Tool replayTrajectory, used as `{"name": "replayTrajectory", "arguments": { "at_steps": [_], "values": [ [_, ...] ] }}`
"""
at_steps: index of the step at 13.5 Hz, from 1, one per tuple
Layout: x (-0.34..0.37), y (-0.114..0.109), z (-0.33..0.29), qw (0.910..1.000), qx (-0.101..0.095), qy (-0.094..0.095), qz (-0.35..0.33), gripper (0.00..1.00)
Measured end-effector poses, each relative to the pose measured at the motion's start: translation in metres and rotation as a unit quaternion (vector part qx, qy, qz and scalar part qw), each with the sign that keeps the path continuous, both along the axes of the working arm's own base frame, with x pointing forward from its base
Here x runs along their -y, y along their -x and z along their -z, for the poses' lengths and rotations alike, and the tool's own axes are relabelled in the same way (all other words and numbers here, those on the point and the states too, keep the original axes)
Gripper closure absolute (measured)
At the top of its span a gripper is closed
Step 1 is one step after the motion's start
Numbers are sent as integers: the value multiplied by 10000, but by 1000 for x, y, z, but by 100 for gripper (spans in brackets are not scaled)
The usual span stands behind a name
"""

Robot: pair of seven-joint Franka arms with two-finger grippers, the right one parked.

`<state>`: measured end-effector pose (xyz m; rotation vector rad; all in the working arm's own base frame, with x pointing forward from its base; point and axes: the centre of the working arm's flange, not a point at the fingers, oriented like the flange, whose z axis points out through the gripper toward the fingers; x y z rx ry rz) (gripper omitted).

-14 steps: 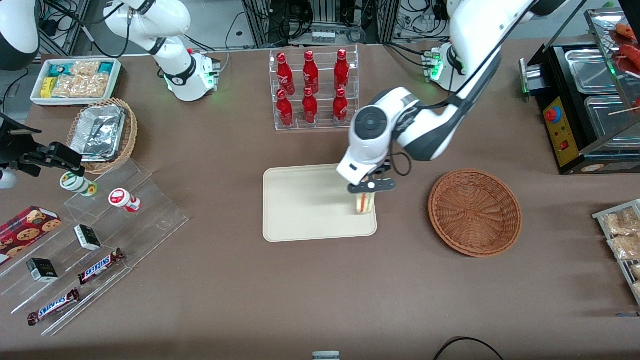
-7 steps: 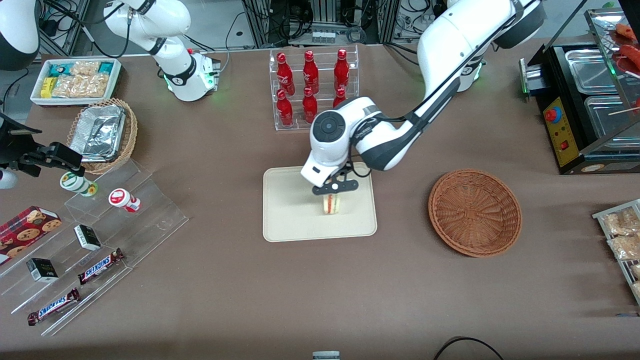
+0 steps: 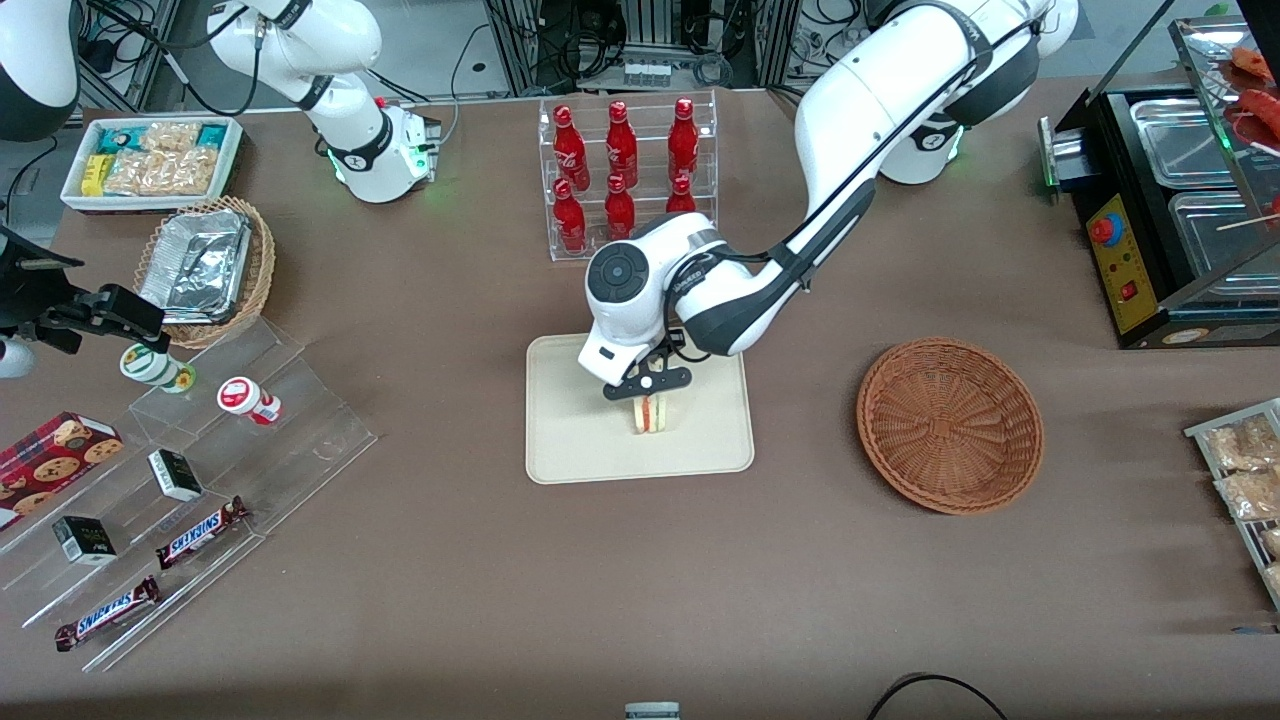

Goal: Place sandwich from basket to tray
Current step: 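Lift the sandwich and carry it over the cream tray, then lower the sandwich onto the tray and open the left gripper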

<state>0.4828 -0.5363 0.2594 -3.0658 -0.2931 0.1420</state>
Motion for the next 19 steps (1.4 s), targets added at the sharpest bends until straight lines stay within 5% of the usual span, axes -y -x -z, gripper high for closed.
{"name": "replayTrajectory", "arguments": {
  "at_steps": [9, 17, 19],
  "values": [
    [1, -7, 9, 9999, -50, -40, -152, 86],
    [1, -13, -3, 9997, -3, -29, -230, 8],
    [-2, -17, -24, 9996, 30, -99, -260, 0]
  ]
}}
